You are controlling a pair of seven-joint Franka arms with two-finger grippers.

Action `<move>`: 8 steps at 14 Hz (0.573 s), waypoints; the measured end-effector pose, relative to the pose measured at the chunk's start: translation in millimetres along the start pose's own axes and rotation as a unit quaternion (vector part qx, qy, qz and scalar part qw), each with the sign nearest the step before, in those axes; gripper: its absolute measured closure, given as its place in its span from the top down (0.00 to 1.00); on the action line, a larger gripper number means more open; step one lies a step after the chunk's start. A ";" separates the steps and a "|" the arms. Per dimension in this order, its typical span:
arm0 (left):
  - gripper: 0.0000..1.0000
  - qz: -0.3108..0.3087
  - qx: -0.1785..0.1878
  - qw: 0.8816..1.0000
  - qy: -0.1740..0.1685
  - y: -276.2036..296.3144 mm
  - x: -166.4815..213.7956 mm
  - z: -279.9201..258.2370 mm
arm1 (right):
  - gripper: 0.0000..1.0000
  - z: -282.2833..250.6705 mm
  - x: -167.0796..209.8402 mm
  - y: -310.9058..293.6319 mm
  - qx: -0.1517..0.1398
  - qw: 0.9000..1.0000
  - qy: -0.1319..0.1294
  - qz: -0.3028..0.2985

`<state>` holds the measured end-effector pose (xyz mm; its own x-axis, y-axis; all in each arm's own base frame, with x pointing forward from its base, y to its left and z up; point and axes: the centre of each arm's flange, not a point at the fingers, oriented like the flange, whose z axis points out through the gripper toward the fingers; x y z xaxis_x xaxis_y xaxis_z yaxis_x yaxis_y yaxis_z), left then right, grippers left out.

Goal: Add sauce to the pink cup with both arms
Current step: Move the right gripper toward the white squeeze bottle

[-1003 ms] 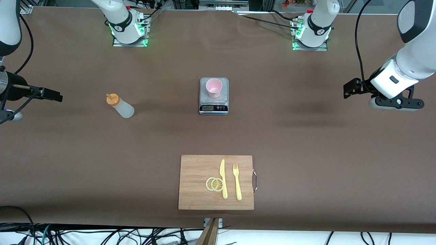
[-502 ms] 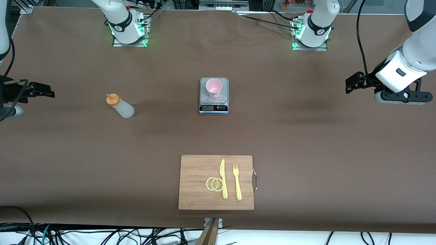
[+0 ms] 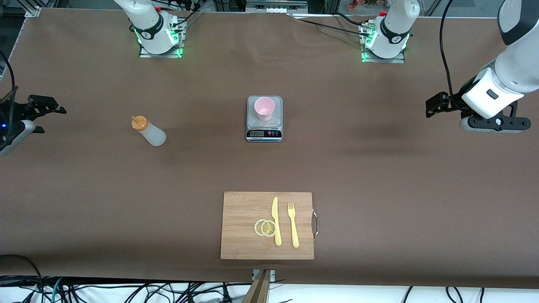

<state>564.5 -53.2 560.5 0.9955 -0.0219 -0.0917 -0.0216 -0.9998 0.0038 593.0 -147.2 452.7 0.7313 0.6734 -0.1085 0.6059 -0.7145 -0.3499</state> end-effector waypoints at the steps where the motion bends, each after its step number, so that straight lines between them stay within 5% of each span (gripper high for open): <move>1: 1.00 0.000 0.000 1.000 0.000 -0.2 0.0 -0.1 | 1.00 13.7 -9.8 14.9 0.023 0.999 0.014 -0.030; 5: 1.00 -0.001 0.000 1.000 0.000 -1.2 0.2 0.1 | 1.00 74.1 -41.9 59.4 0.101 0.983 0.082 -0.128; 8: 1.00 -0.002 0.000 1.000 -0.001 -2.5 0.9 1.2 | 1.00 104.3 -53.9 66.9 0.126 0.961 0.141 -0.201</move>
<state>565.3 -50.7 559.1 0.9954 -0.0172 -0.0941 -0.0170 -0.9998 0.0036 561.4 -211.4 338.1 0.5305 0.7823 0.3265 0.7887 -0.3144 -0.5282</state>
